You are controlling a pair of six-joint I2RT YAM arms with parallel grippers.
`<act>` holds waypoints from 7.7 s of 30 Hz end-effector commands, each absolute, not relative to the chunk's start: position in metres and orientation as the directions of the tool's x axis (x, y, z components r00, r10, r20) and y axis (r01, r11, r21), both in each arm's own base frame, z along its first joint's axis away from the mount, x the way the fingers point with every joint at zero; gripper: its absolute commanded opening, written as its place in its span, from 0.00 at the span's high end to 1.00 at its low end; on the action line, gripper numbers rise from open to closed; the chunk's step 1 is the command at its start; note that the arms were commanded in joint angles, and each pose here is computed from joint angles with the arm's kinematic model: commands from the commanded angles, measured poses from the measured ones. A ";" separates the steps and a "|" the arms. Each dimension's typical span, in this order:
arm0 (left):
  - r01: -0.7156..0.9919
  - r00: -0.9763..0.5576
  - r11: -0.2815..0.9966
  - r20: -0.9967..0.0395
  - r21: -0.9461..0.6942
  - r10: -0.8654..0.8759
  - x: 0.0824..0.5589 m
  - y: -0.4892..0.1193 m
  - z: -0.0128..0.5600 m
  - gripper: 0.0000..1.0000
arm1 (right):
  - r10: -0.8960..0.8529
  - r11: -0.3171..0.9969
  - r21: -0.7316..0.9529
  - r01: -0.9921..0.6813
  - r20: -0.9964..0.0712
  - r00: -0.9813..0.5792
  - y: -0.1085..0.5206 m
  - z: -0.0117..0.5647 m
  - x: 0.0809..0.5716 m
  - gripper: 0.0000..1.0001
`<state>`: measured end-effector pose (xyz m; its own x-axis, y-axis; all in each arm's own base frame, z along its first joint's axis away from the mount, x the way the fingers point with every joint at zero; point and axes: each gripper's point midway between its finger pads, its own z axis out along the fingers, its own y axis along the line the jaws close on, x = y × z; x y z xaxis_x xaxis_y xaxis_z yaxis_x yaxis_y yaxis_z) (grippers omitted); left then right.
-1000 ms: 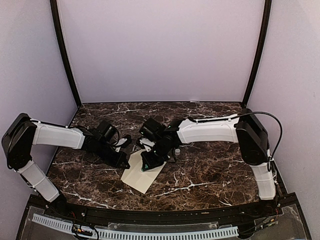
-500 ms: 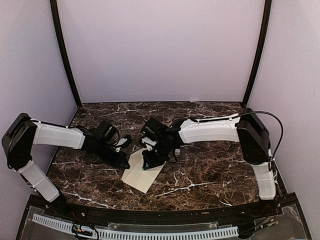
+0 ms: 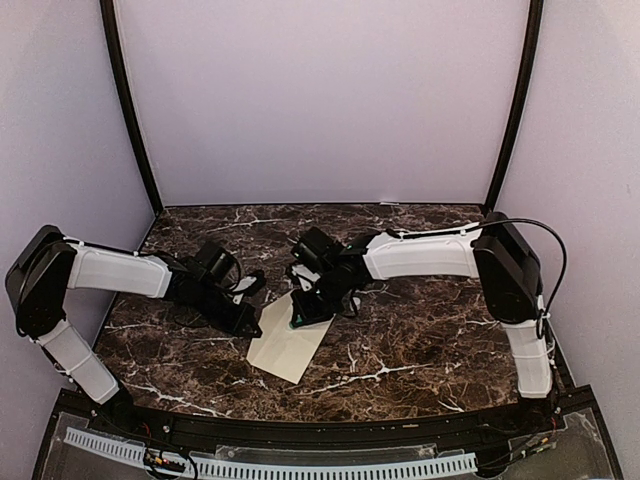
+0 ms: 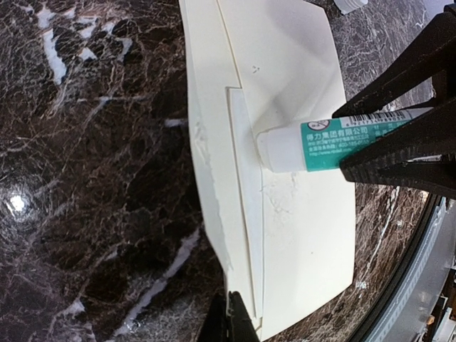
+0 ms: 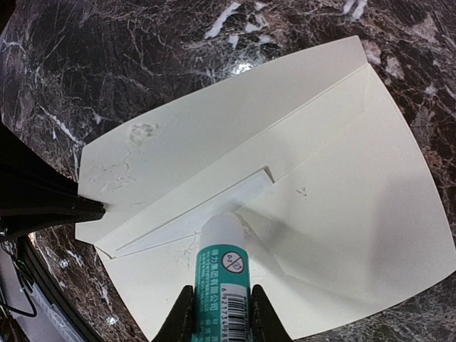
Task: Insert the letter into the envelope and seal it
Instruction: Paint the envelope at the center of the board.
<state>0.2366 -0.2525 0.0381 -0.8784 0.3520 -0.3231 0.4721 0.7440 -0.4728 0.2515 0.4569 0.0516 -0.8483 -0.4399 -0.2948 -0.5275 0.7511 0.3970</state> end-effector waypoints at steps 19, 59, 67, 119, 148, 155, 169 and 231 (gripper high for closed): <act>0.477 -0.878 0.744 -0.289 -0.468 0.381 0.230 -0.252 0.033 1.00 | -0.401 0.804 0.330 -0.496 -0.315 -0.860 0.430 0.054 0.270 0.89; 0.477 -0.878 0.749 -0.290 -0.460 0.381 0.231 -0.251 0.033 1.00 | -0.525 0.701 0.397 -0.592 -0.274 -0.806 0.457 0.066 0.198 0.88; 0.476 -0.879 0.748 -0.283 -0.463 0.383 0.230 -0.251 0.032 1.00 | -0.540 0.718 0.371 -0.589 -0.237 -0.808 0.452 0.045 0.197 0.88; 0.472 -0.881 0.757 -0.270 -0.451 0.389 0.229 -0.249 0.028 1.00 | -0.500 0.778 0.319 -0.541 -0.208 -0.841 0.419 0.029 0.207 0.88; 0.472 -0.881 0.760 -0.270 -0.447 0.389 0.230 -0.248 0.028 1.00 | -0.496 0.783 0.342 -0.519 -0.161 -0.853 0.428 0.026 0.177 0.88; 0.474 -0.880 0.756 -0.267 -0.452 0.392 0.229 -0.249 0.027 1.00 | -0.429 0.827 0.315 -0.466 -0.181 -0.885 0.410 0.025 0.204 0.88; 0.471 -0.882 0.759 -0.259 -0.449 0.394 0.228 -0.248 0.025 1.00 | -0.374 0.863 0.281 -0.419 -0.202 -0.905 0.392 0.016 0.237 0.88; 0.478 -0.878 0.753 -0.263 -0.453 0.399 0.227 -0.249 0.026 1.00 | -0.439 0.796 0.345 -0.498 -0.238 -0.867 0.417 0.035 0.225 0.87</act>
